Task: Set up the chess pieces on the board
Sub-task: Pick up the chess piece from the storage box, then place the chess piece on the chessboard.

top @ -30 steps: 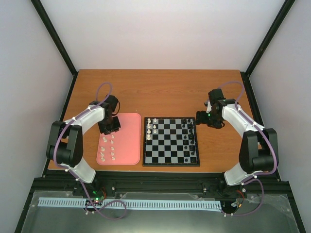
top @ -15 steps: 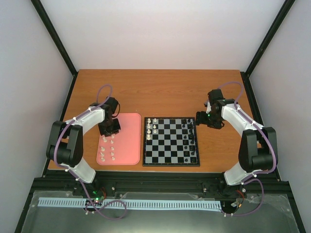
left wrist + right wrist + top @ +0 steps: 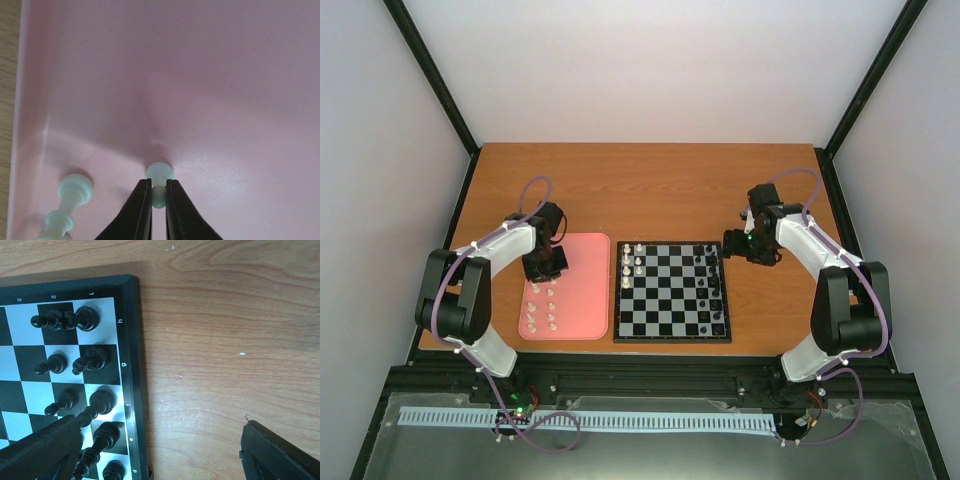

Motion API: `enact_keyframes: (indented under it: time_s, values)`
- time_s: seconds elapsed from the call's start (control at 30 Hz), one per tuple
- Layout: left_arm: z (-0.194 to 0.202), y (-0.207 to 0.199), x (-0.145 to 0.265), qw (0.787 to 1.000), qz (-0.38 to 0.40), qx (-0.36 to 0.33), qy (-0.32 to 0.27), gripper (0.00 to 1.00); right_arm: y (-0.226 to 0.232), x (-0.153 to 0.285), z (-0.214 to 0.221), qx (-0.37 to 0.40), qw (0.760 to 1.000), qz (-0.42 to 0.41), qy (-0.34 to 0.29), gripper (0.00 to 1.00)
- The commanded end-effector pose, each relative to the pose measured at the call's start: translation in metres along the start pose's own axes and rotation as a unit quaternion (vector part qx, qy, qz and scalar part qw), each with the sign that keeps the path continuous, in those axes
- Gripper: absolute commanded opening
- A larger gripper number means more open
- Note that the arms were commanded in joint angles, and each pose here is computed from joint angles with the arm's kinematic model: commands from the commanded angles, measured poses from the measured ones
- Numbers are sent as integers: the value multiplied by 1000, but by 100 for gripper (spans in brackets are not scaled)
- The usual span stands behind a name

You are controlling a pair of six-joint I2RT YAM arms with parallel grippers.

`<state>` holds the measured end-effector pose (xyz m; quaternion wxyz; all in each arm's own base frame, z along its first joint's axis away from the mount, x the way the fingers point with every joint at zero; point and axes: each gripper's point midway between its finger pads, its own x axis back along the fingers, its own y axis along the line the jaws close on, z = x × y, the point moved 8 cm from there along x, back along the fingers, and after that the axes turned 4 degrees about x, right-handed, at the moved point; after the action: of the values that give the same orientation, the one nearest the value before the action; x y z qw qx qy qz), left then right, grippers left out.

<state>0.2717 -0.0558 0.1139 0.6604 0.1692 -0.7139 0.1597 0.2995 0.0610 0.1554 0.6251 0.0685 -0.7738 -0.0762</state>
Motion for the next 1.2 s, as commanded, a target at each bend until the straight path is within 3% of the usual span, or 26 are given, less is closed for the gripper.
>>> enact_keyframes:
  time_s: [0.0,0.27,0.5,0.67,0.9,1.03,1.17]
  values:
    - [-2,3,2,1000,1,2,-10,3,-3,5,-2,-5,1000,4,-7,100]
    - [-8,-2,36,999,19,-16,-34,1,-2,9,-5,-1,1000,6,-15,100]
    - [3,-56,120,980,60,-166,-88,1,-1,10,-11,-2,1000,9,-21,100]
    - [45,-113,157,935,163,-302,-87,1,-2,9,-12,-3,1000,11,-20,100]
    - [105,-161,158,858,191,-470,-78,1,-4,10,-11,-2,999,24,-22,100]
    - [121,-176,151,834,188,-513,-71,1,-4,9,-11,-3,999,23,-21,100]
    - [125,-187,143,824,183,-533,-58,1,-4,8,-10,-4,1000,22,-20,100]
